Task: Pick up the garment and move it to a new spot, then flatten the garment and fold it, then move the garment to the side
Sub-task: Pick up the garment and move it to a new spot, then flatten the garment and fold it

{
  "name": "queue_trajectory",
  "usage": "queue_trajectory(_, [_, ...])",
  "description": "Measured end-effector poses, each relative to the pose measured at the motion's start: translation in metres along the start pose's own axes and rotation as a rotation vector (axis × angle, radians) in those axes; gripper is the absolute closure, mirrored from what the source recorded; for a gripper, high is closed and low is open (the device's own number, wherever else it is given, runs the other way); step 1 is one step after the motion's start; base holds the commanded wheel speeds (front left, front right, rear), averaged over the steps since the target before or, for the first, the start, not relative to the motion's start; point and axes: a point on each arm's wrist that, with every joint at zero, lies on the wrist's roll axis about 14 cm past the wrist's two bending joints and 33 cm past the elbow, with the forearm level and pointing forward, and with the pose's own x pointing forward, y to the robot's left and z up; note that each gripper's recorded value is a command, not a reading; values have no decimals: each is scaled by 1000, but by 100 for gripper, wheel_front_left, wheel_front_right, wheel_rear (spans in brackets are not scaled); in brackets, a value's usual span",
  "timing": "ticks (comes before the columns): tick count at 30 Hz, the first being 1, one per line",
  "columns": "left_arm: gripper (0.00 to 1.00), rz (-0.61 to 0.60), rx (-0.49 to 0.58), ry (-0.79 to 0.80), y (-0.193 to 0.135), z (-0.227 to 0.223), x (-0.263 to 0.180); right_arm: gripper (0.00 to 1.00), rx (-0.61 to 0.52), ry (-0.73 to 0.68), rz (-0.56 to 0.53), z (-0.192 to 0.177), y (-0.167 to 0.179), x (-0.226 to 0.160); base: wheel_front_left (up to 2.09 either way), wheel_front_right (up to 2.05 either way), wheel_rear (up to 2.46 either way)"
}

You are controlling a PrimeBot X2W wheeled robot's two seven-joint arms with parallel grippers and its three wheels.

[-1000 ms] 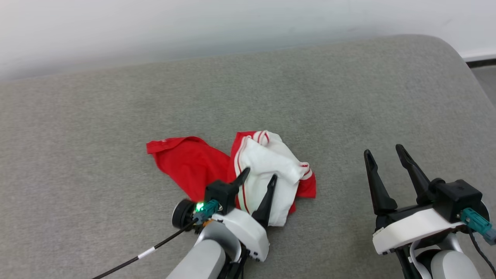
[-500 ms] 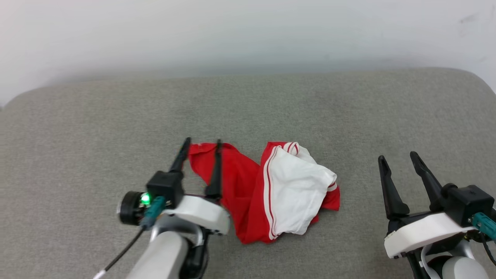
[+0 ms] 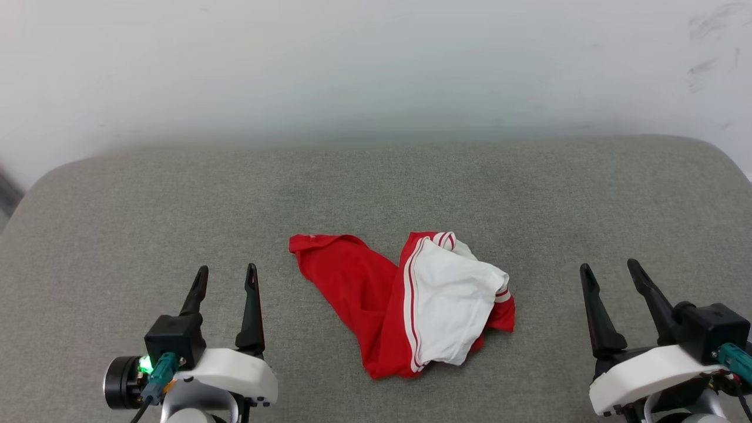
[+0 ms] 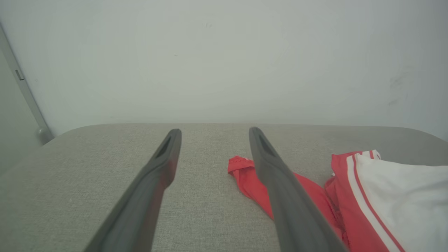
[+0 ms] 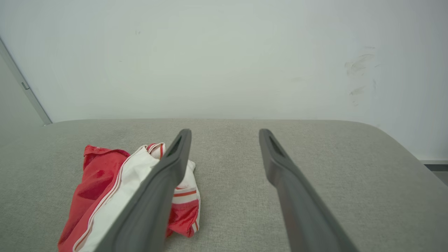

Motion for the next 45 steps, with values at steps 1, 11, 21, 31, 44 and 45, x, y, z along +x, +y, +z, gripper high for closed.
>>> queue_trajectory(1, [0,-5,-2,6,-2,-1,-3,0,-1,2,-4,0,-1,-2,0,0,0])
queue_trajectory(11, [0,-34,-16,27,-10,-1,-10,0,-13,-3,-13,6,-3,-9,0,0,0])
queue_trajectory(21, [0,-62,-4,56,-15,-4,-7,0,-14,0,-13,6,-3,-9,0,0,0])
queue_trajectory(31, [0,-345,-8,82,-94,20,36,0,-21,41,6,-6,1,8,0,0,0])
queue_trajectory(44, [0,-728,69,575,-182,-83,19,0,-8,104,-24,-33,-11,24,0,0,0])
queue_trajectory(45, [0,-749,74,618,-185,-93,13,0,-6,105,-29,-34,-12,24,0,0,0])
